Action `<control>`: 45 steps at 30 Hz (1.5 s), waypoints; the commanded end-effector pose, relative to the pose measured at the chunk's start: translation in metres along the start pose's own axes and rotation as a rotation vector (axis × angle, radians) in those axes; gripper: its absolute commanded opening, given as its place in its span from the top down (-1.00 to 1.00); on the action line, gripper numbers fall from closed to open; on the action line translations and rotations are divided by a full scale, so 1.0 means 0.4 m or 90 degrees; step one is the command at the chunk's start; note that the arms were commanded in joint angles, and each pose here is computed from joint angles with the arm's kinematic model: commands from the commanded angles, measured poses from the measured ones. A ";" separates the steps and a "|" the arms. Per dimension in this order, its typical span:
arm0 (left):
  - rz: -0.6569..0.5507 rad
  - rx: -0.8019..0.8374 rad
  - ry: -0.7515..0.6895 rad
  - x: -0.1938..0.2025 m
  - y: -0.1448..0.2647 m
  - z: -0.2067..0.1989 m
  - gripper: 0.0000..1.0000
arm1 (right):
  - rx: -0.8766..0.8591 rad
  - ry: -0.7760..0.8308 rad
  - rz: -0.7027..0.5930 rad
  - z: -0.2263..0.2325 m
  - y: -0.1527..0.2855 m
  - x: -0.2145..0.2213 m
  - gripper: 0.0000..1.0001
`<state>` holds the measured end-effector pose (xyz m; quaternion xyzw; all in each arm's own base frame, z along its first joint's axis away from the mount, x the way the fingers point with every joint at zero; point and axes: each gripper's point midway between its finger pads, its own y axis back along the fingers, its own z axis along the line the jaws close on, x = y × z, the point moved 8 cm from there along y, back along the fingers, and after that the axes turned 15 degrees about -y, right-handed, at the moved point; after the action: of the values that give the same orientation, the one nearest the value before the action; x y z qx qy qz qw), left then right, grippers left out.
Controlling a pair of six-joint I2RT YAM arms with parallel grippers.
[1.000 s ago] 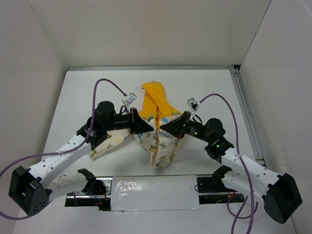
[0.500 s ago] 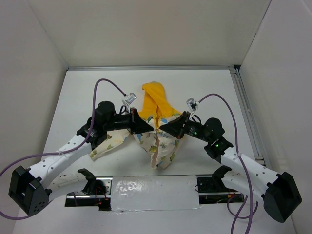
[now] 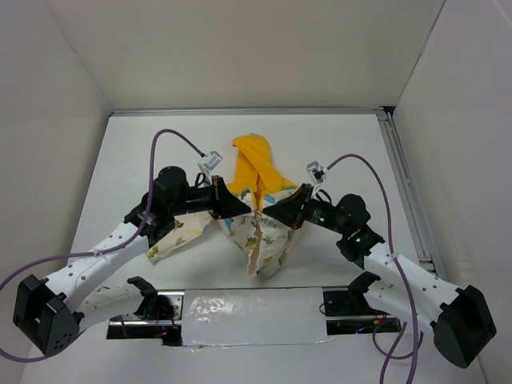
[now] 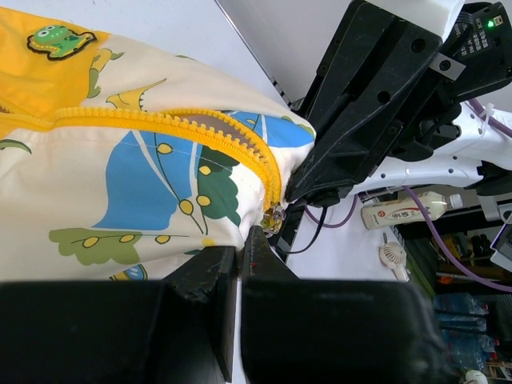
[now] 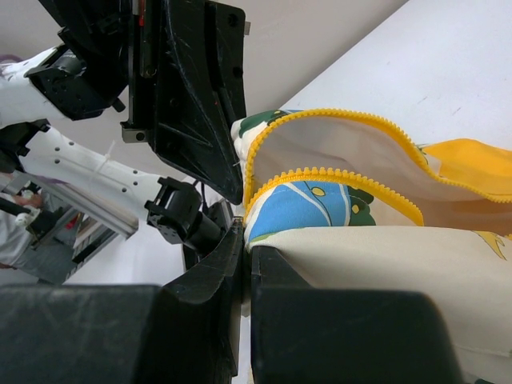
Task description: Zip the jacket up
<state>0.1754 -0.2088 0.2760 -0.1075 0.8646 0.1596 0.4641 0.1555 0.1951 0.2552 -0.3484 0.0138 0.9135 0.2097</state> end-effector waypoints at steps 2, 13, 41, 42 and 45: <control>-0.026 0.035 -0.034 -0.021 0.004 -0.019 1.00 | -0.029 0.034 -0.030 0.030 -0.003 -0.030 1.00; -0.006 0.043 -0.025 -0.004 -0.005 -0.017 1.00 | -0.057 0.036 -0.042 0.043 -0.018 -0.046 1.00; -0.023 0.057 -0.039 -0.029 0.006 -0.039 1.00 | -0.040 0.036 -0.026 0.041 -0.025 -0.049 1.00; -0.025 0.060 -0.042 -0.030 0.006 -0.040 1.00 | -0.043 0.038 -0.031 0.043 -0.026 -0.052 1.00; -0.020 0.057 -0.037 -0.026 0.005 -0.040 1.00 | -0.050 0.040 -0.043 0.049 -0.025 -0.057 1.00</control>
<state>0.1724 -0.2103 0.2743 -0.0974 0.8678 0.1547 0.4620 0.1596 0.1983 0.2533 -0.3418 0.0183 0.9164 0.2073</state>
